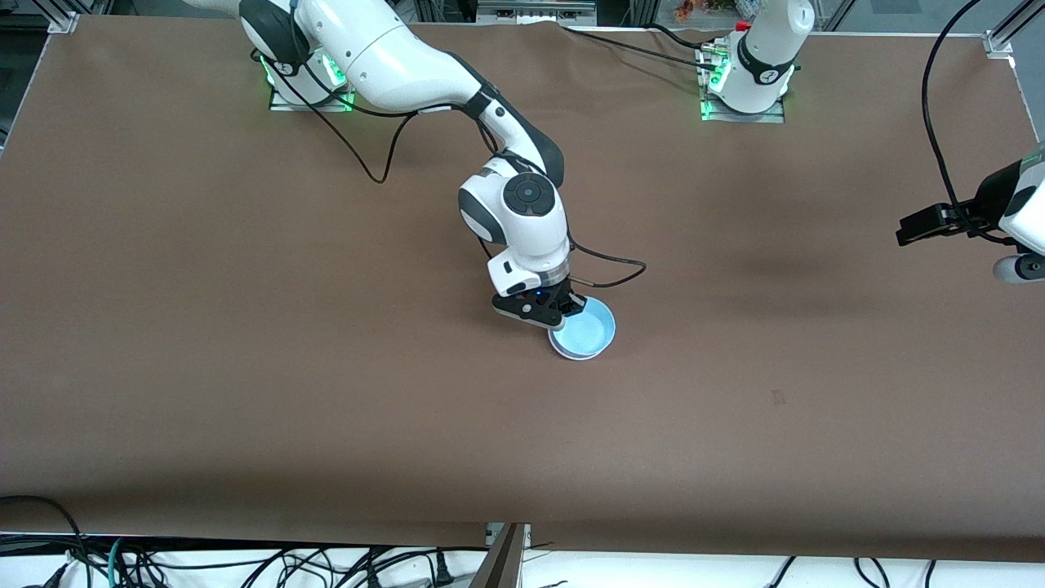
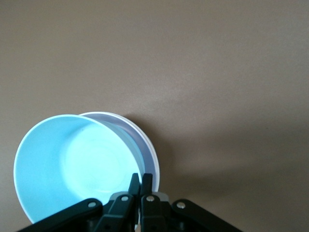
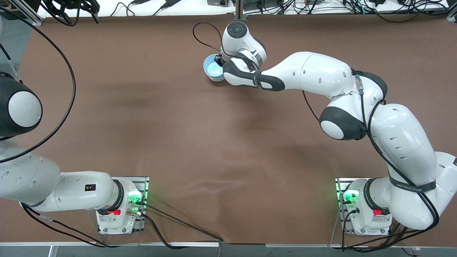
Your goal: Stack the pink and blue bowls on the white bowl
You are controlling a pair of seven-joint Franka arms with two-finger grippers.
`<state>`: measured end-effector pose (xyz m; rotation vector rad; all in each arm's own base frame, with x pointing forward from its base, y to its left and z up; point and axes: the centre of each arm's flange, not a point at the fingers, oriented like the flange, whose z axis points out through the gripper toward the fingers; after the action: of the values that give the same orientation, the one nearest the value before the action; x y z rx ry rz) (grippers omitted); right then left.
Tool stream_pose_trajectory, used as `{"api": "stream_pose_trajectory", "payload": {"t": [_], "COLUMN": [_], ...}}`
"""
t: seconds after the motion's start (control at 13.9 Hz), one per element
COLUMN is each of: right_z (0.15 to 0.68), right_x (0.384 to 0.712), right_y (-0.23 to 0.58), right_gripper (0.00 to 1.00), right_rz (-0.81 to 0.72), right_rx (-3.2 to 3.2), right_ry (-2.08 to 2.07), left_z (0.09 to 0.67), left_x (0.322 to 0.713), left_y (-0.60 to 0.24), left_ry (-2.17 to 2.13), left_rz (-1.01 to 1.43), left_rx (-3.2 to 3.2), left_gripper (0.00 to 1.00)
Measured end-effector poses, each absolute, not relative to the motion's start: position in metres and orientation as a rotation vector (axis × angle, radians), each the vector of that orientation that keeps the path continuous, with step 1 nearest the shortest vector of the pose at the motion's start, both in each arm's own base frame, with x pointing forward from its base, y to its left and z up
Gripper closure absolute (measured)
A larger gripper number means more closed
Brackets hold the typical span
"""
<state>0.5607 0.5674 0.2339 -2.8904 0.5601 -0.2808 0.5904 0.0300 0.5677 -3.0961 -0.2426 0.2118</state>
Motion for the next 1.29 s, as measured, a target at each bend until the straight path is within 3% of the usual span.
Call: {"api": "stream_pose_trajectory", "payload": {"t": [0.5, 0.57, 0.79, 0.86, 1.08, 1.29], "right_z": [0.230, 0.230, 0.231, 0.232, 0.244, 0.299], "right_x": [0.562, 0.564, 0.573, 0.575, 0.584, 0.611], "right_y": [0.566, 0.564, 0.556, 0.554, 0.546, 0.512], "right_gripper": [0.97, 0.95, 0.66, 0.60, 0.59, 0.59], "right_rz": [-0.308, -0.315, -0.335, -0.339, -0.338, -0.295], "right_rx": [-2.904, -2.906, -2.911, -2.910, -2.927, -2.996], "right_ry": [0.542, 0.545, 0.557, 0.559, 0.563, 0.519], "left_z": [0.568, 0.568, 0.568, 0.568, 0.568, 0.568], "left_x": [0.590, 0.590, 0.590, 0.590, 0.590, 0.590], "left_y": [0.030, 0.030, 0.030, 0.030, 0.031, 0.031], "left_ry": [-0.244, -0.244, -0.244, -0.244, -0.244, -0.245], "left_rz": [0.212, 0.212, 0.213, 0.213, 0.213, 0.213], "left_rx": [-3.096, -3.096, -3.096, -3.096, -3.096, -3.096], "left_gripper": [0.00, 0.00, 0.00, 0.00, 0.00, 0.00]}}
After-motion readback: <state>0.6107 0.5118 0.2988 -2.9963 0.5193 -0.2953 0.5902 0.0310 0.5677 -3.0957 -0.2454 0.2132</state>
